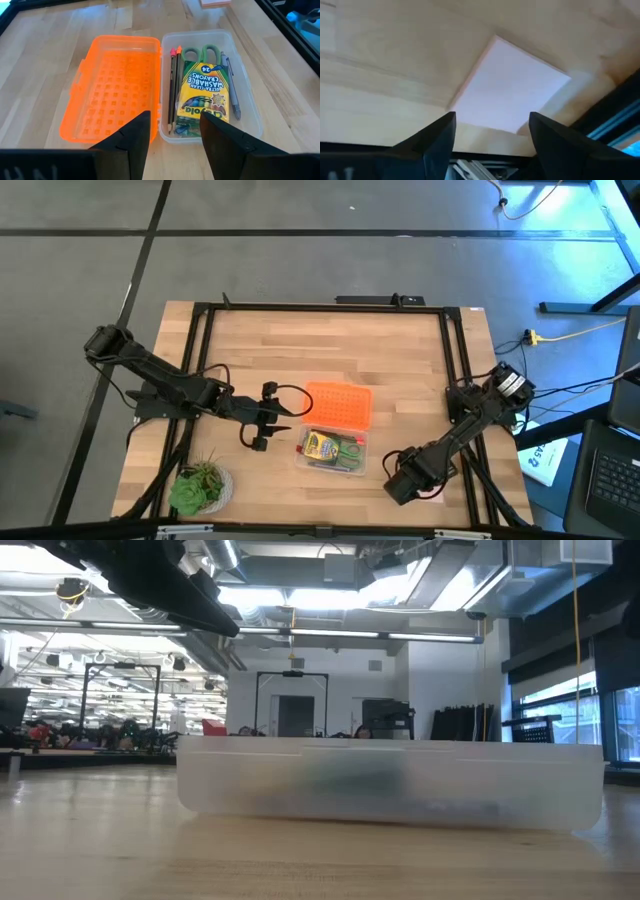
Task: Pack school essentials
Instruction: Put the pink sticky note into the orange supply box
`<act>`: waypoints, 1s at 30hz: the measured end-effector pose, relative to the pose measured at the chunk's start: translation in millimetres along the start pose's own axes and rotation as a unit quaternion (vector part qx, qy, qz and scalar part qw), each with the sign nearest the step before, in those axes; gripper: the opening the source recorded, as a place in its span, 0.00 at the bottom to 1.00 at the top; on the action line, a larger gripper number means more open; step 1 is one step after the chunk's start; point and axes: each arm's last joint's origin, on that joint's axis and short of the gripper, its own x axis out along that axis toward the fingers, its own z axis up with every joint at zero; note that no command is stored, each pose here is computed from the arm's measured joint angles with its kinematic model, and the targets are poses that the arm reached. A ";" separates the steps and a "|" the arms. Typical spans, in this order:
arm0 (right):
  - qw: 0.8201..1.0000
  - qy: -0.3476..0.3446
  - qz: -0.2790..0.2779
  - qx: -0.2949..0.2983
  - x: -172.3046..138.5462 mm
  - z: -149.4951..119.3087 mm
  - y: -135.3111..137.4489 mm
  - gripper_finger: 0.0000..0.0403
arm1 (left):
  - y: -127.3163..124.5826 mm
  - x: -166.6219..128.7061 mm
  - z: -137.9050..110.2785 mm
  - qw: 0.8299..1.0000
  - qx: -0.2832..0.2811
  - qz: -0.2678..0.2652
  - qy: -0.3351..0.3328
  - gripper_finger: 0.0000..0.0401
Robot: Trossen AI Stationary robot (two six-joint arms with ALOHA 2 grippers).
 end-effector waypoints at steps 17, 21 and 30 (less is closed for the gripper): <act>0.996 0.016 0.074 -0.056 22.6 10.6 3.5 0.63 | 0.0 0.0 0.0 1.000 -0.002 0.000 0.000 0.41; 0.990 0.002 0.110 -0.086 16.2 12.8 12.2 0.63 | -0.1 0.0 0.0 1.000 -0.002 0.000 0.000 0.41; 0.981 -0.037 0.156 -0.113 5.3 29.1 23.4 0.63 | 0.0 0.0 0.0 1.000 -0.002 0.000 0.000 0.41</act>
